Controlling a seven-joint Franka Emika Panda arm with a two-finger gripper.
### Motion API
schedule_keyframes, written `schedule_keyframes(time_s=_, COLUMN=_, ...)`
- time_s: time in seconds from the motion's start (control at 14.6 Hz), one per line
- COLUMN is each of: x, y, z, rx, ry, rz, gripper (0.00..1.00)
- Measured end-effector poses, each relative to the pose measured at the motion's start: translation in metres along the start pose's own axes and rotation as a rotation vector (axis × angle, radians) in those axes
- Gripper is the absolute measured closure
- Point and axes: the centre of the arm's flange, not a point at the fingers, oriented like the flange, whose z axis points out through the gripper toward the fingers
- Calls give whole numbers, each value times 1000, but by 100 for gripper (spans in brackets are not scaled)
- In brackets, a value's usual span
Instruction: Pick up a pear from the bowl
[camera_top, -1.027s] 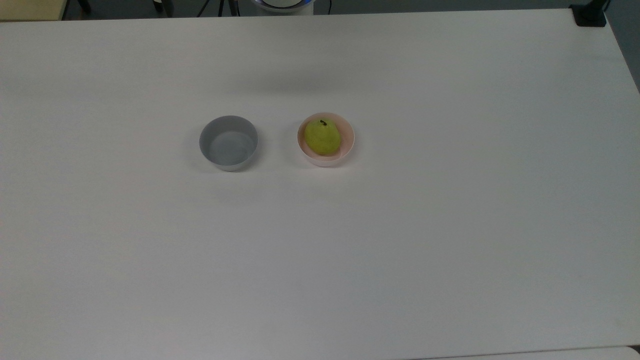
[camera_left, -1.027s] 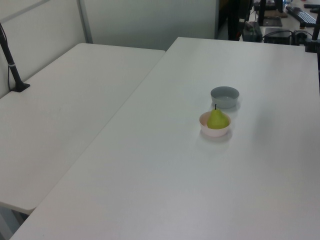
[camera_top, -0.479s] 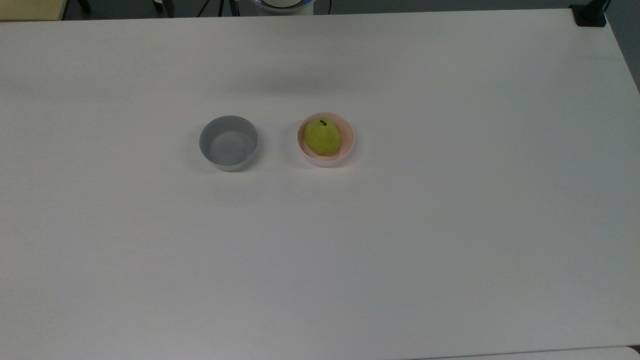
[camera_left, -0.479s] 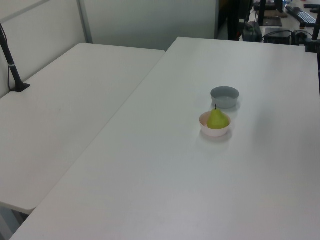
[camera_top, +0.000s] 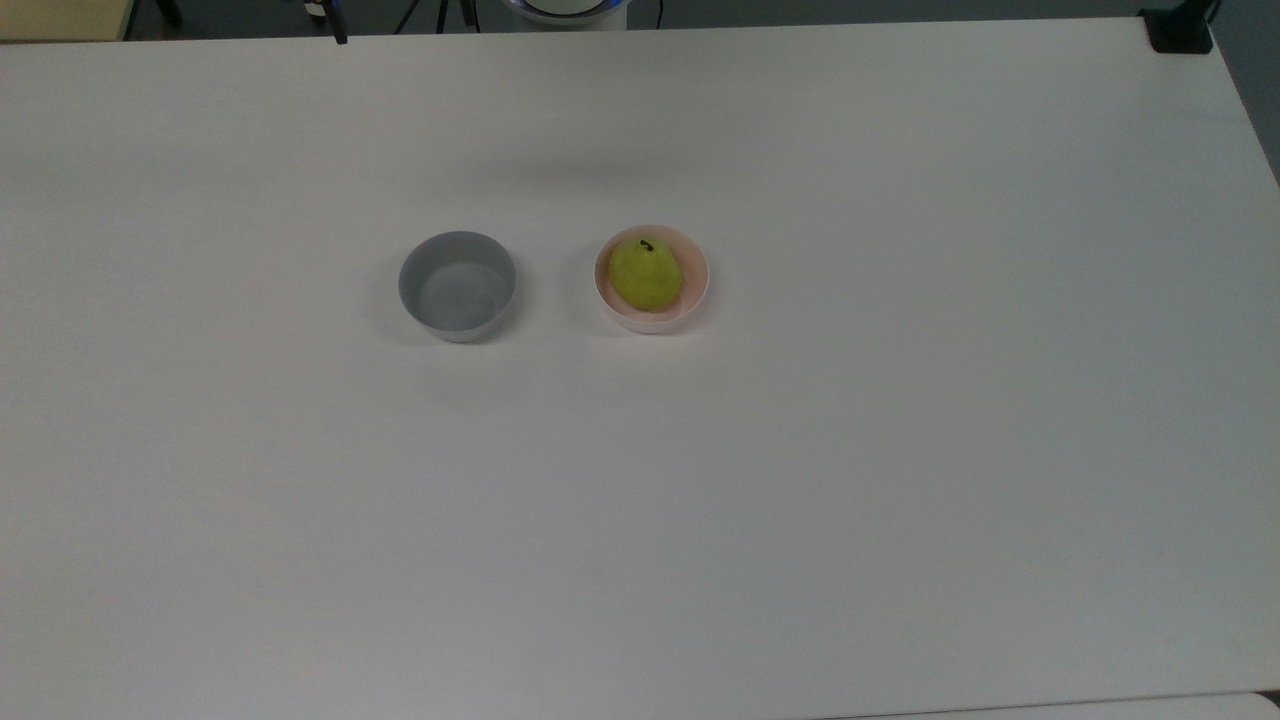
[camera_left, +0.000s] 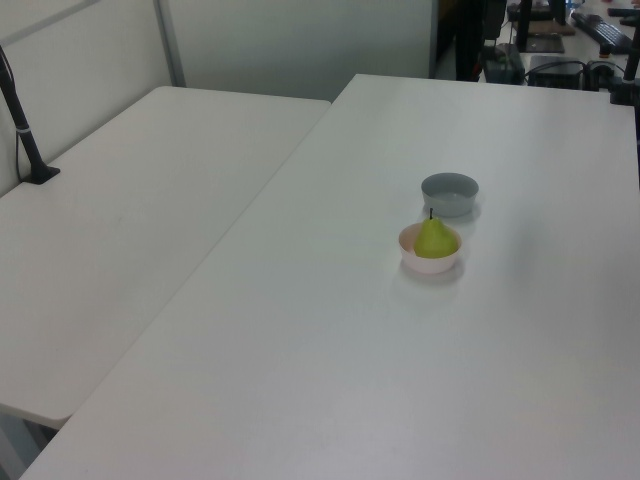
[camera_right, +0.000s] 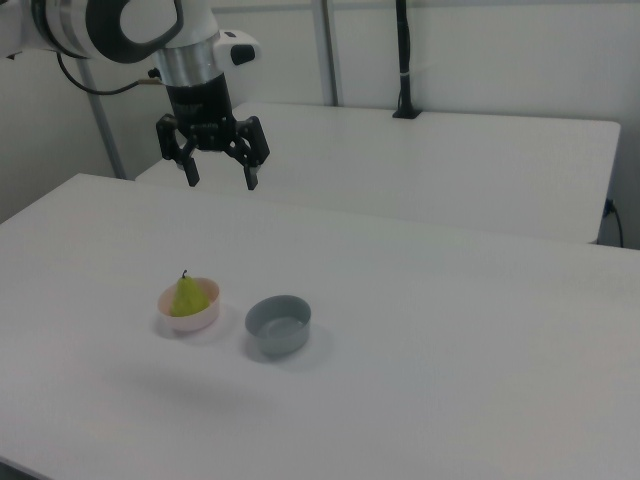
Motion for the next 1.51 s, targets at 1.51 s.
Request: schedule_keyframes(time_s=1.51, x=37, y=-156, z=222, rx=21, ry=-44, rz=-155, gripper=0)
